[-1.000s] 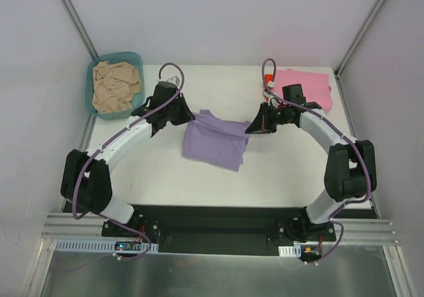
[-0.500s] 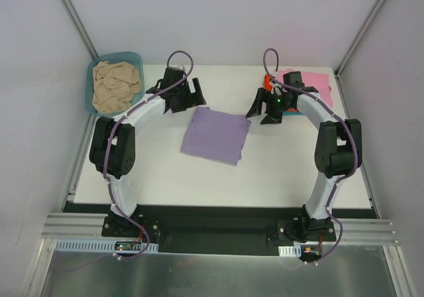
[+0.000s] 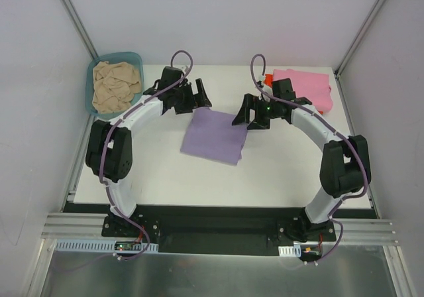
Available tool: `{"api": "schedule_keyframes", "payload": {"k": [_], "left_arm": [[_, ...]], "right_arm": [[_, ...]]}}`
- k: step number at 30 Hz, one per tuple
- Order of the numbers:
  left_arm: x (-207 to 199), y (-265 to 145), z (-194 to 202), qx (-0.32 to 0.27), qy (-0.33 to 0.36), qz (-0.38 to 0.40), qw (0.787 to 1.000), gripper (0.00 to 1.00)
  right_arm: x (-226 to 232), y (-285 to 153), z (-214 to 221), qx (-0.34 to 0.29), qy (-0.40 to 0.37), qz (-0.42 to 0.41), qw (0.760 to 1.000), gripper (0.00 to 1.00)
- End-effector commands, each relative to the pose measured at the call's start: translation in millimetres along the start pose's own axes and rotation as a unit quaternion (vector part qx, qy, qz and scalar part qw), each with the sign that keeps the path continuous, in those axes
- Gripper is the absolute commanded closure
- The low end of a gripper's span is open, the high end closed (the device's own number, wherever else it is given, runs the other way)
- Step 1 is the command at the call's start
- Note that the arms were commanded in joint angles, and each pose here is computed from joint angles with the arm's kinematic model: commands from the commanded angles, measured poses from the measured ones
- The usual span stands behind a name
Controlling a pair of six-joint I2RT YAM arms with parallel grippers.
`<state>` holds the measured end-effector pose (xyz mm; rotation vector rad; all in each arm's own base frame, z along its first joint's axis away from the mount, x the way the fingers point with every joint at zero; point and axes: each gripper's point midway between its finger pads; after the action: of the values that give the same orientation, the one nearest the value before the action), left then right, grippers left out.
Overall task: Fold and stack the t-shirts
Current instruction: Fold the long partially folded tshirt into a neat square
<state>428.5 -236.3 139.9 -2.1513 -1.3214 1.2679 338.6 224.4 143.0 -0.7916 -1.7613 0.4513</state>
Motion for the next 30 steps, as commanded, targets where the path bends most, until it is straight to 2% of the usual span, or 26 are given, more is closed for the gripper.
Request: {"api": "schedule_keyframes", "payload": {"k": [1,8,15,19,20,24,25,26,28,30], "left_arm": [[-27,11,-8,0.009,-0.001,0.061,0.998,0.01],[1,63,2,0.040,-0.015,0.033,0.999,0.01],[25,89,39,0.087,-0.053,0.010,0.995,0.01],[30,74,62,0.095,-0.060,-0.016,0.993,0.01],[35,70,80,0.112,-0.061,-0.025,0.992,0.01],[28,45,114,0.127,-0.053,-0.038,0.990,0.01],[15,36,115,0.118,-0.039,-0.033,0.992,0.01],[21,32,119,0.109,-0.030,-0.055,0.992,0.01],[10,21,106,0.076,0.007,-0.062,0.995,0.01],[6,12,93,0.059,0.010,-0.067,0.996,0.01]], "right_arm": [[23,15,-30,-0.037,0.003,-0.050,0.998,0.03],[7,51,-58,-0.030,0.025,-0.027,0.999,0.03],[-58,92,-43,0.015,0.073,0.068,0.995,0.03],[-77,92,-31,0.035,0.069,0.109,0.991,0.03],[-80,90,-30,0.038,0.065,0.116,0.990,0.03],[-73,74,-24,0.041,0.037,0.122,0.991,0.03],[-63,62,-23,0.038,0.009,0.120,0.992,0.03],[-57,55,-23,0.038,-0.009,0.122,0.992,0.03],[-54,37,-17,0.043,-0.039,0.153,0.987,0.03],[-40,12,-23,0.019,-0.069,0.164,0.984,0.03]]}}
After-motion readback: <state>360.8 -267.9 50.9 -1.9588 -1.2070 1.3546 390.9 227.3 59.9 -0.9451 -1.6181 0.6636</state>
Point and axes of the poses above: each gripper's point midway between its finger pads, its own y axis out along the fingers, its own x axis along the line the jaws close on, z = x × y, and after that the axes turned 5 degrees about y, right-handed
